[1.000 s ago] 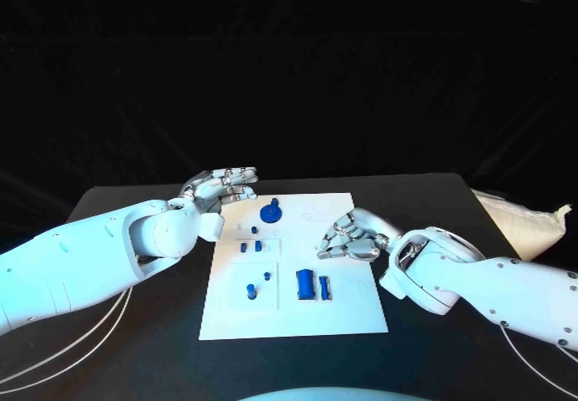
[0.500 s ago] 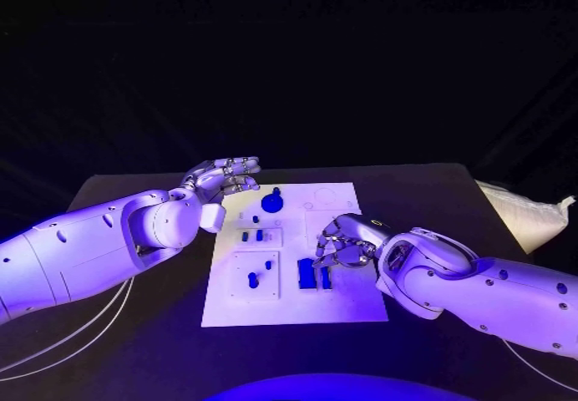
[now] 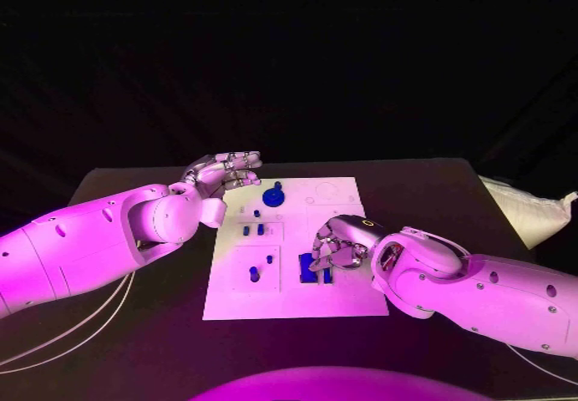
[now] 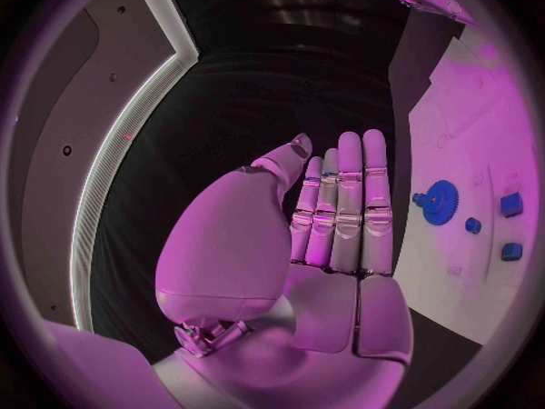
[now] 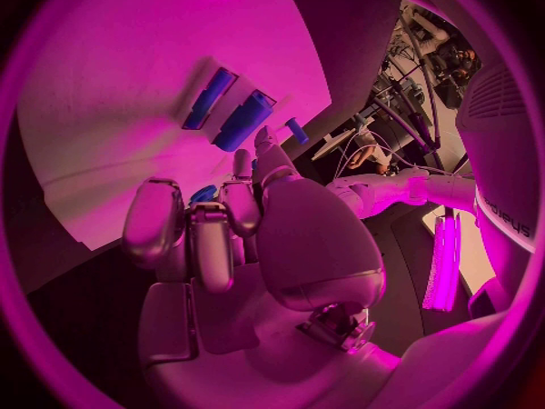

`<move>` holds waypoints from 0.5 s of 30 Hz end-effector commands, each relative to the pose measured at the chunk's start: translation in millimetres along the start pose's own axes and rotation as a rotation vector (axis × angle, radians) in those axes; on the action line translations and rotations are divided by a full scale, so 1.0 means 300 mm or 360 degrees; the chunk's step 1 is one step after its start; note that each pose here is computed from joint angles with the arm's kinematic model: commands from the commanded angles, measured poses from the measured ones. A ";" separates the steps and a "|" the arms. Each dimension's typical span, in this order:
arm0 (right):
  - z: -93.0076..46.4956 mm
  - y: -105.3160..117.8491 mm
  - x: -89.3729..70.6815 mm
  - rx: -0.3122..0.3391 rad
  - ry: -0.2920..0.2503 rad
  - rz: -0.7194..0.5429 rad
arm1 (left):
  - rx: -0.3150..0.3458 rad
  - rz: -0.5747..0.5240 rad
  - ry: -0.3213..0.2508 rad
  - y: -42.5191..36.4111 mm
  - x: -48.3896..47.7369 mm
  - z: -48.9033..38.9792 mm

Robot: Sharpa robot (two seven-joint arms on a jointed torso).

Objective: Assemble the parts on the task board

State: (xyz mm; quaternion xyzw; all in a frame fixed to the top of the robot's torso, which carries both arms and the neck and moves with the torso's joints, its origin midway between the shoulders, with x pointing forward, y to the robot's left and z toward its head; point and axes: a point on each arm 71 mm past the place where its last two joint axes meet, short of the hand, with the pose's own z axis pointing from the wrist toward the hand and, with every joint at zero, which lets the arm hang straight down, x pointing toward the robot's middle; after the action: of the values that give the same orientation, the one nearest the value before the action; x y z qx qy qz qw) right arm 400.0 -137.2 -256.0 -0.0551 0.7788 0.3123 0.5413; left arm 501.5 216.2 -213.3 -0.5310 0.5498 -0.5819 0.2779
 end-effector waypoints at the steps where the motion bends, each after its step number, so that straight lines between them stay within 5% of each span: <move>1: 0.000 0.010 0.012 -0.0009 0.0043 -0.0072 | 0.0008 -0.0015 0.0026 -0.003 0.007 0.000; 15: 0.008 0.019 0.031 0.0000 0.0075 -0.0095 | 0.0004 -0.0010 0.0025 -0.003 0.005 -0.003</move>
State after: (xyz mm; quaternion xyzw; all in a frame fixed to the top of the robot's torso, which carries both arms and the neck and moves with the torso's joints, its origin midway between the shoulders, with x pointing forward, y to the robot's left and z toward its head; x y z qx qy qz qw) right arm 395.9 -129.0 -260.3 -0.0742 0.7850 0.3063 0.5333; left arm 500.9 217.6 -213.1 -0.5314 0.5502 -0.5811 0.2778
